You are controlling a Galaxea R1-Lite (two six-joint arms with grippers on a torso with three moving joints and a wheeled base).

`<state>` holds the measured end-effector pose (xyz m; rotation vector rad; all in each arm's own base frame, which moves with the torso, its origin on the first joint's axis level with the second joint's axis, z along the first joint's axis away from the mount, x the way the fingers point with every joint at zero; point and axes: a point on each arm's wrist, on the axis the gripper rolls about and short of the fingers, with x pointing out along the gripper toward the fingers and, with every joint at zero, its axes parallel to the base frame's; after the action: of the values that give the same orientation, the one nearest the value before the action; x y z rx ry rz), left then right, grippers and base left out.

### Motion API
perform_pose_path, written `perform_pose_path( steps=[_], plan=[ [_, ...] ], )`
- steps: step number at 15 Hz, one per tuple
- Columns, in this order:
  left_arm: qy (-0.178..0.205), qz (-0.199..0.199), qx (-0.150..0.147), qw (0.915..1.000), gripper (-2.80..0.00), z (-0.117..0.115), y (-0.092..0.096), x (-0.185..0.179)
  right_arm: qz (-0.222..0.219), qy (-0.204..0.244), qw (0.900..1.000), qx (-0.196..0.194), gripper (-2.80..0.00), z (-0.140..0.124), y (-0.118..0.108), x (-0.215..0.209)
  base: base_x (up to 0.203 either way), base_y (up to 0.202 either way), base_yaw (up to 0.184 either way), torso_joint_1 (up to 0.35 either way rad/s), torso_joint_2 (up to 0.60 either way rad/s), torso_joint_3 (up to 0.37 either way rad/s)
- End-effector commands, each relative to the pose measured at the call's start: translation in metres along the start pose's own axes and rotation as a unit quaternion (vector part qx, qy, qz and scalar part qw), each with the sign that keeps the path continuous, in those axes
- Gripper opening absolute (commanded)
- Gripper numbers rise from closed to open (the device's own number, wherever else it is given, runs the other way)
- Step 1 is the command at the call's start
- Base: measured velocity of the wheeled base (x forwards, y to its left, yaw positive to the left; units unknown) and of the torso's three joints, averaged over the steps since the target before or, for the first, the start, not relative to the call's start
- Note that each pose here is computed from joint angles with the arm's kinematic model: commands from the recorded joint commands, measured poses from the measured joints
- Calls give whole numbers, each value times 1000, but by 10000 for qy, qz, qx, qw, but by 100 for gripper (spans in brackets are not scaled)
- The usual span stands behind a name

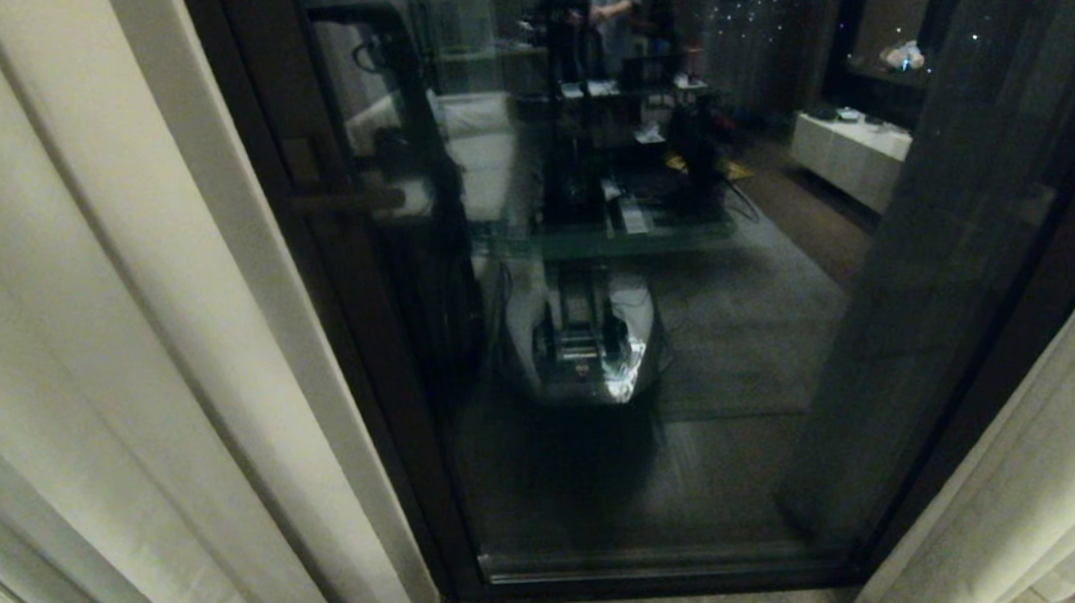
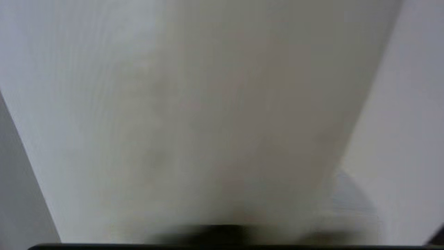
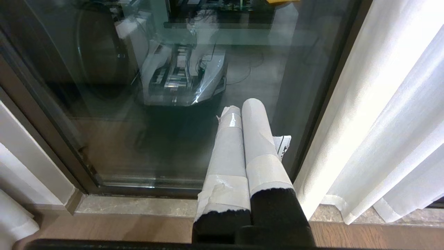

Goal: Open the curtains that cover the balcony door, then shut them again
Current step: Close the inner curtains on both sides

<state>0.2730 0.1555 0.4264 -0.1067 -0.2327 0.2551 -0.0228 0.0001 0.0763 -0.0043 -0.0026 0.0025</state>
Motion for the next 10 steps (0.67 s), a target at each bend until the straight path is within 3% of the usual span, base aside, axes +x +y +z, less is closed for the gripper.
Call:
perform_pose_path(
  steps=[1, 10],
  plan=[
    [-124, -108, 9, 9999, -280, 10, -11, -10, 3, -3, 10000, -2, -280, 0, 0, 0, 0, 0, 0, 0, 0, 0],
    [-311, -676, -76, 9972, -280, 33, -56, -56, 3, -3, 10000, -2, -280, 0, 0, 0, 0, 0, 0, 0, 0, 0]
  ],
)
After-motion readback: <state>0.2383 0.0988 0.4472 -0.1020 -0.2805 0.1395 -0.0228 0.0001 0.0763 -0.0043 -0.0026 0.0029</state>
